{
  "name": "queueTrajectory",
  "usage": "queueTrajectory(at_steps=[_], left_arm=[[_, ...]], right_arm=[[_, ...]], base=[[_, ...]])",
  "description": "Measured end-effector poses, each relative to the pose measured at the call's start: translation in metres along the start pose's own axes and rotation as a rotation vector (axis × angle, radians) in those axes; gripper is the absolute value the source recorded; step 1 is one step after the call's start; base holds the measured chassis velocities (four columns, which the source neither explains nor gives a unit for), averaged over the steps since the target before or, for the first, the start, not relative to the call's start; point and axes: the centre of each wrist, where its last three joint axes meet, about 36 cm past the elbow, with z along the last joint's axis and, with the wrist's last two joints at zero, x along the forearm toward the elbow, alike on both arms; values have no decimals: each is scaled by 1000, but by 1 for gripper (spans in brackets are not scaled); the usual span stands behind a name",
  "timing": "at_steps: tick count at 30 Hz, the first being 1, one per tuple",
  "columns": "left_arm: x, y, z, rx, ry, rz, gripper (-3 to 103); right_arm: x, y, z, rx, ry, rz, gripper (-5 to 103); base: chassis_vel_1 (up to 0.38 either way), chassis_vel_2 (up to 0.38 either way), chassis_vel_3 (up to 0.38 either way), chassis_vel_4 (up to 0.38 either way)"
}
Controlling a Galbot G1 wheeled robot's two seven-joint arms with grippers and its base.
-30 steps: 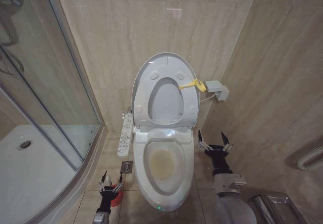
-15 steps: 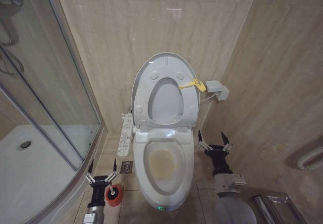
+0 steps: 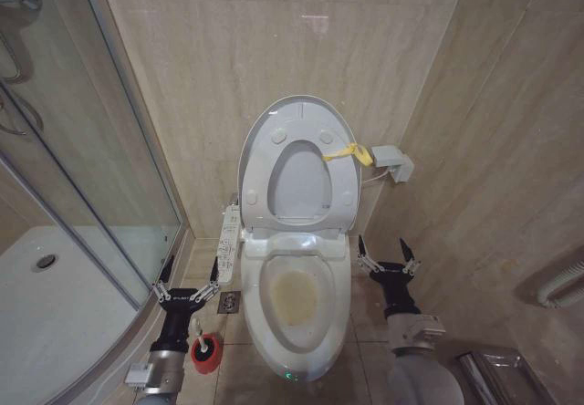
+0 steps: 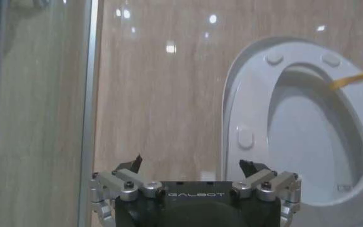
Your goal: Open the toilet lid, clean the toilet bowl with a toilet brush, close the toilet lid, and flush.
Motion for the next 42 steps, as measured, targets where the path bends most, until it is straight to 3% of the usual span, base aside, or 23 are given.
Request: queueTrajectory(at_steps=[7,23,42], left_arm=[[9,-6,-15,34,67,-57,100],[14,-10,-13,-6,56,-80,100],[14,-9,-11,-9,55,-80,100]], right_arm=[[0,0,0,0,0,0,100],[0,0,0,0,0,0,100],[0,0,0,0,0,0,100]], base=[[0,0,0,0],[0,0,0,0],[0,0,0,0]])
